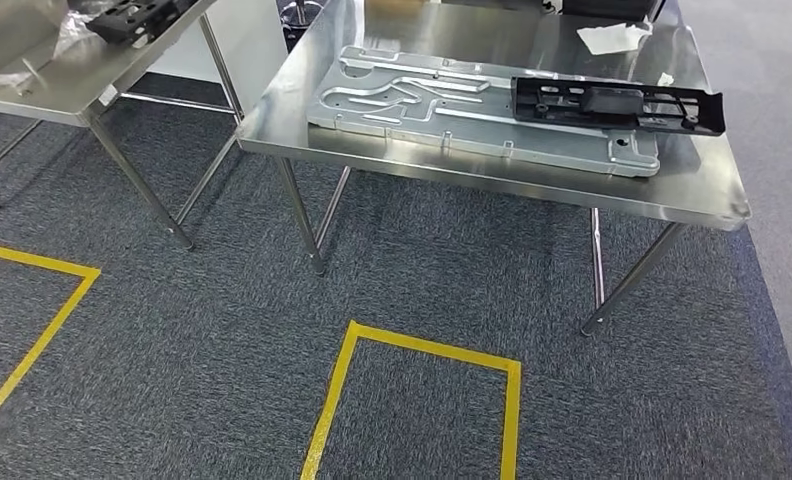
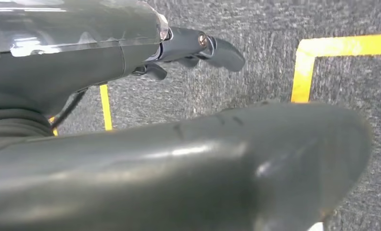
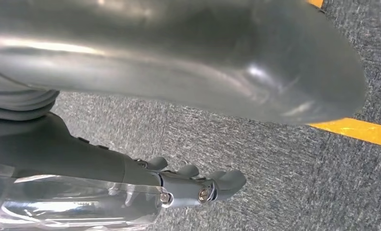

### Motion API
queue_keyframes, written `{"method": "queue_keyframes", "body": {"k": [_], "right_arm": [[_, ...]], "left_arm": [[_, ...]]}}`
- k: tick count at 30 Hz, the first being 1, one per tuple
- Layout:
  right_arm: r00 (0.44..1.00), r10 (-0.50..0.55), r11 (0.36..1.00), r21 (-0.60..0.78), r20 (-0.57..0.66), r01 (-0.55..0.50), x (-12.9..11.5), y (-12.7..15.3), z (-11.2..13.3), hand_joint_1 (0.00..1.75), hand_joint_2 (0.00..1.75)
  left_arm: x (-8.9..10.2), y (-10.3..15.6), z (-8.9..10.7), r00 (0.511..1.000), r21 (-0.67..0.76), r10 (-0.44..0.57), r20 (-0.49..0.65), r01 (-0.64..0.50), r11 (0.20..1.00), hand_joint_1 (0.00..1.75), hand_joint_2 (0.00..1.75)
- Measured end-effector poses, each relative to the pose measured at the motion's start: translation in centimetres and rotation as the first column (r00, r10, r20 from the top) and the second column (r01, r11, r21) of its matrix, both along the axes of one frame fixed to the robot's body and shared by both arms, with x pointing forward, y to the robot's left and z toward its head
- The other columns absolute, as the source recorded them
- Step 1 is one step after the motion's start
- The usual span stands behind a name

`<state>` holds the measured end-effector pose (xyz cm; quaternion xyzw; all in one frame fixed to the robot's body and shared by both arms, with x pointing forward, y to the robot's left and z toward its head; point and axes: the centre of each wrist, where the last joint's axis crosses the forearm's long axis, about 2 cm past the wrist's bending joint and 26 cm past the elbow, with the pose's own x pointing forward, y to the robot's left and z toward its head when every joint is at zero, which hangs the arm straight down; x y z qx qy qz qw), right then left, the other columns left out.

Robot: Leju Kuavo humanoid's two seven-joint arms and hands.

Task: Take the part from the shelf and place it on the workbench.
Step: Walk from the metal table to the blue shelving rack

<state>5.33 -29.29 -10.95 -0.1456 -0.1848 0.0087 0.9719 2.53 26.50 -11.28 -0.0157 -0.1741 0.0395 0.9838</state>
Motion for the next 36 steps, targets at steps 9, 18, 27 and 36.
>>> {"method": "queue_keyframes", "body": {"k": [9, 18, 27, 36], "right_arm": [[1.000, 0.000, 0.999, 0.053, -0.024, 0.002, -0.2, 0.5, -0.1, 0.00, 0.00], [0.998, 0.019, 0.997, 0.078, -0.054, -0.015, -0.5, 0.8, -0.1, 0.00, 0.00], [0.997, 0.056, 0.994, 0.097, -0.057, -0.050, -0.6, 1.2, -0.1, 0.00, 0.00], [0.996, 0.056, 0.995, 0.083, -0.071, -0.050, -1.0, 0.7, -0.2, 0.00, 0.00]], "left_arm": [[0.2, 0.4, 0.0, 1.000, -0.004, -0.019, -0.001, 0.019, 1.000, 0.00, 0.00], [0.1, 0.5, 0.0, 1.000, 0.001, -0.025, 0.000, 0.025, 1.000, 0.00, 0.00], [-0.1, 0.7, 0.0, 1.000, 0.006, -0.008, -0.012, 0.008, 1.000, 0.00, 0.00], [-0.2, -0.3, 0.0, 1.000, -0.013, 0.000, -0.029, -0.001, 1.000, 0.00, 0.00]]}}
